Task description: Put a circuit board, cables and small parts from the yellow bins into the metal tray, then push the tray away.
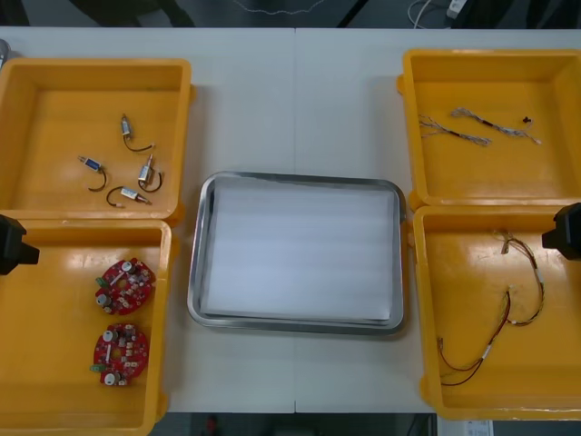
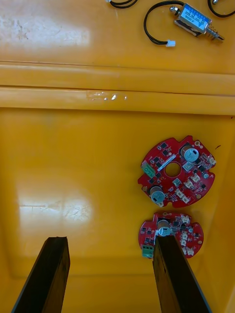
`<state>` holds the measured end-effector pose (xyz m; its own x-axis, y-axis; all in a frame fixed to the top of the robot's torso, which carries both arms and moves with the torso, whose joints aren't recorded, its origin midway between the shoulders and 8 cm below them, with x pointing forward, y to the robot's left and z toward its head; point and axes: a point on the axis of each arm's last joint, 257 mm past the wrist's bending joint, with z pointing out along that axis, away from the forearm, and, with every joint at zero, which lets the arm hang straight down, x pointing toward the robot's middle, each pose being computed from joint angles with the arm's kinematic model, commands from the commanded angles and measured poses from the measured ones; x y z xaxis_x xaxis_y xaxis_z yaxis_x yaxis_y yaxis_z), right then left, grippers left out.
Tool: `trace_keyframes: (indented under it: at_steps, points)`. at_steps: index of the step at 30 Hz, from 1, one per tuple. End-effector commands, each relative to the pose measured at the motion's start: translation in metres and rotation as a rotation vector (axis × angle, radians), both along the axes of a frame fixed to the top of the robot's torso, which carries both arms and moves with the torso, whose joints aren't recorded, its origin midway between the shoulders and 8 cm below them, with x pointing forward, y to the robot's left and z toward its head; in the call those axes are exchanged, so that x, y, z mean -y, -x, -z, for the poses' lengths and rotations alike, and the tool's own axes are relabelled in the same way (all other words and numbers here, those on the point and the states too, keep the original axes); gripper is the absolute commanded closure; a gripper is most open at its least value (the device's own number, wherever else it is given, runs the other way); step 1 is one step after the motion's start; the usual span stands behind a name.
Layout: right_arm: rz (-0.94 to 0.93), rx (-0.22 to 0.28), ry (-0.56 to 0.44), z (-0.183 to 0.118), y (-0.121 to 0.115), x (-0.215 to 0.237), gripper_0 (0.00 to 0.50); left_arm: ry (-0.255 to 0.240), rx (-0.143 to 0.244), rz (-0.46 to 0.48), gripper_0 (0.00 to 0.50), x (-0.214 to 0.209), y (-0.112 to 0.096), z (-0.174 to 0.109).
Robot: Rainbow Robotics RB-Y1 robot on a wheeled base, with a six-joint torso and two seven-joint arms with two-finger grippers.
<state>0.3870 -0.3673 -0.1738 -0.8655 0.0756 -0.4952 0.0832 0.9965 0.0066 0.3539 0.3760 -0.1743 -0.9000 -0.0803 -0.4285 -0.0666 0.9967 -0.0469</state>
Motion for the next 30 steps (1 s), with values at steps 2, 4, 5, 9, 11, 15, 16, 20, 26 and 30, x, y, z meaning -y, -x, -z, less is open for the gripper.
trace_keyframes:
  at_steps: [2, 4, 5, 9, 11, 15, 16, 20, 26, 30]
  points:
    - [-0.038, 0.033, 0.027, -0.016, 0.0, 0.0, 0.0, -0.052, -0.038, 0.09, 0.0, 0.005, 0.007, 0.014]
    - [-0.036, 0.031, 0.031, -0.015, 0.0, 0.001, 0.0, -0.058, -0.051, 0.093, 0.0, 0.007, 0.008, 0.019]
    - [-0.032, 0.03, 0.033, -0.015, 0.001, 0.003, 0.0, -0.06, -0.056, 0.095, 0.0, 0.009, 0.009, 0.021]
    - [-0.021, 0.016, 0.046, -0.009, 0.005, 0.009, 0.0, -0.065, -0.066, 0.106, 0.0, 0.015, 0.008, 0.028]
    - [-0.014, -0.004, 0.052, -0.002, 0.011, 0.013, 0.0, -0.068, -0.074, 0.112, 0.0, 0.02, 0.008, 0.033]
    - [-0.004, -0.033, 0.047, 0.011, 0.019, 0.018, 0.0, -0.067, -0.079, 0.114, 0.0, 0.026, 0.007, 0.041]
    - [-0.003, -0.032, 0.04, 0.015, 0.019, 0.018, 0.0, -0.066, -0.079, 0.112, 0.0, 0.028, 0.006, 0.043]
    - [0.003, -0.026, 0.023, 0.026, 0.015, 0.021, 0.0, -0.059, -0.072, 0.088, 0.0, 0.036, 0.002, 0.052]
    - [0.01, -0.015, 0.004, 0.044, 0.009, 0.028, 0.0, -0.069, -0.057, 0.055, 0.0, 0.045, -0.006, 0.066]
    - [0.014, -0.014, -0.003, 0.059, 0.003, 0.034, 0.0, -0.054, -0.063, 0.043, 0.0, 0.045, -0.011, 0.078]
